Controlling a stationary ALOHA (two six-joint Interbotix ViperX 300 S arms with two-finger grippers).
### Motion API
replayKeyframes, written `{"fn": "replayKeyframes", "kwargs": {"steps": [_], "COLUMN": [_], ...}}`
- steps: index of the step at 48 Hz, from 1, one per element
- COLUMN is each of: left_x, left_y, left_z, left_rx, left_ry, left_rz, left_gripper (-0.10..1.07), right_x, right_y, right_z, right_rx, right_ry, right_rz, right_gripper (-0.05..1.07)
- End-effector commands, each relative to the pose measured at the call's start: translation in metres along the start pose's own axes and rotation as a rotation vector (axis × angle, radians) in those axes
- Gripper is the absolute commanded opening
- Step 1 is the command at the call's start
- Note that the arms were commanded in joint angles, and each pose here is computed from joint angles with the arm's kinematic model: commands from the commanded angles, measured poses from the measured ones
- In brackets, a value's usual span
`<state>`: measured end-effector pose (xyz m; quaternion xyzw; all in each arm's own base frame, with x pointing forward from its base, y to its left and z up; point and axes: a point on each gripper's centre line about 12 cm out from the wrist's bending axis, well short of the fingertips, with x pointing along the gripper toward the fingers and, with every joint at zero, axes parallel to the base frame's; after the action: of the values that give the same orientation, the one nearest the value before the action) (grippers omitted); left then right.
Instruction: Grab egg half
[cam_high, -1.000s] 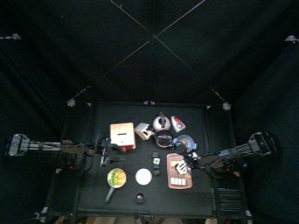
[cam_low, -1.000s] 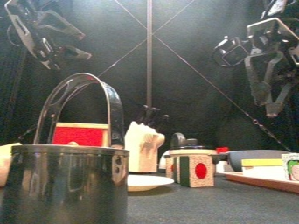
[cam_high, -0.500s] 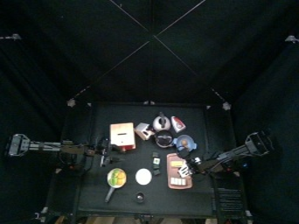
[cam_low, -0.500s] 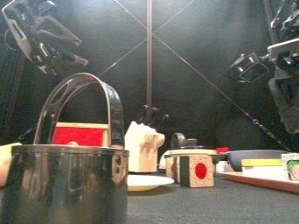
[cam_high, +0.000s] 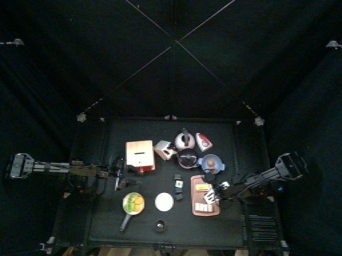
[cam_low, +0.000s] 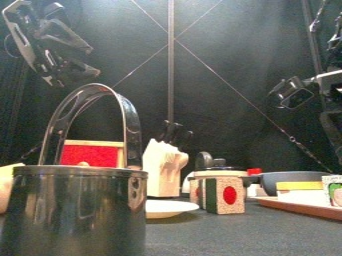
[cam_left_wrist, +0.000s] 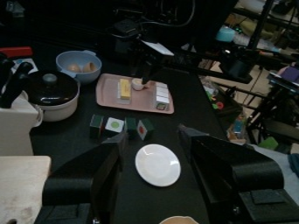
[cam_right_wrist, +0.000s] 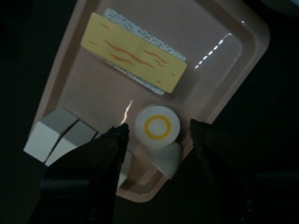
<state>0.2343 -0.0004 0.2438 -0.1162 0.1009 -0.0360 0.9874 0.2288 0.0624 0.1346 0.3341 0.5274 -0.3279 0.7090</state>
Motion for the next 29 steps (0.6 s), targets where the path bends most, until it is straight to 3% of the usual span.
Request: {"fn": "replayKeyframes", "kwargs": {"steps": [1,8,29], "left_x": [0.001,0.001,0.001], "left_y": [-0.002,-0.002,-0.001], "left_z": [0.006,0.005,0.004], "left_rx": [0.001,0.002,0.000], "left_ry": [-0.017,-0.015,-0.011], "left_rz": [-0.009,-0.009,-0.006], "left_gripper": [0.87,0.87,0.87], "right_x": [-0.001,0.005,0.017], "right_y": [0.002,0.005,0.002], "right_z": [-0.001,-0.002,-0.005], "right_rx": [0.003,0.001,-0.013], "right_ry": [0.002,0.005,0.015], "right_rz": [0.028,0.058,0.032], "right_gripper": [0.91,0.91,0.89]}}
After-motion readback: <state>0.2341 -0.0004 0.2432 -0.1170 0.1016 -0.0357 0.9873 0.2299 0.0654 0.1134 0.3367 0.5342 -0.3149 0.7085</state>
